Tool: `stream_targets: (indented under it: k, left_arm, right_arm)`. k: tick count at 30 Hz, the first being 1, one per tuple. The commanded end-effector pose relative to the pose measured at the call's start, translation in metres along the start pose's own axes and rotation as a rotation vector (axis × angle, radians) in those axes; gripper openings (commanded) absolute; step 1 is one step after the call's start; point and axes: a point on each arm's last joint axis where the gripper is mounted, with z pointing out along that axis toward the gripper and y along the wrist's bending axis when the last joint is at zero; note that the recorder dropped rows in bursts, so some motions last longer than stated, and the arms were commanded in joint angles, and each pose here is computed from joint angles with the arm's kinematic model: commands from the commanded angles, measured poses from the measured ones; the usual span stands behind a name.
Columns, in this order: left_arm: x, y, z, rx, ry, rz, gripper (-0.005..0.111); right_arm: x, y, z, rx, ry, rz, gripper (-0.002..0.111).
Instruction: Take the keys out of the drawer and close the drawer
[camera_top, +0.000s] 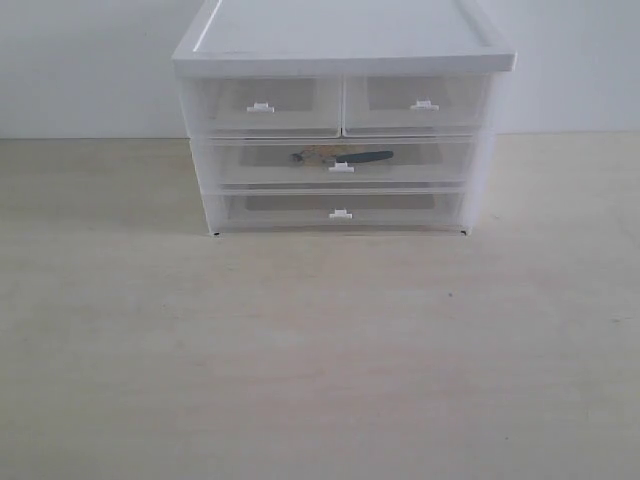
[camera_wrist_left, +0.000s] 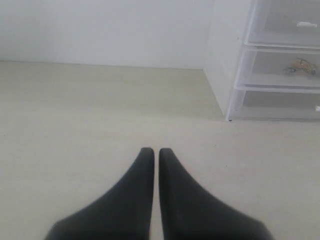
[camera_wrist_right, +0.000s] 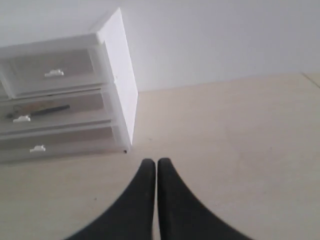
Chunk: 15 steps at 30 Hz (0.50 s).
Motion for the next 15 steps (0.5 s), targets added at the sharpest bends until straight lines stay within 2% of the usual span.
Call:
stream_targets:
  k: [1,4,7,10,15]
  left_arm:
    - [0.0006,0.0004,0.0001,-0.005,-0.005,0.009,0.004]
    - [0.0006,0.0004,0.0001,-0.005,-0.005,0.009,0.004]
    - [0.0006,0.0004,0.0001,-0.005,-0.005,0.009,0.004]
    - [0.0006,0.0004,0.0001,-0.005,-0.005,0.009,0.004]
    - [0.0006,0.0004,0.0001,-0.005,-0.005,0.009,0.004]
  right_arm:
    - [-0.0043,0.0025,0.0112,-0.004,0.104,0.071,0.0]
    - [-0.0047,0.0042,0.0144,-0.017,0.109,0.145,0.0]
    - [-0.0116,0.004,0.0149,-0.02,0.033,0.157,0.0]
    - [-0.0141,0.0048,0.0149,-0.032,0.009,0.234,0.0]
    - [-0.0141,0.0049,0.0149,-0.032,0.009,0.238,0.0]
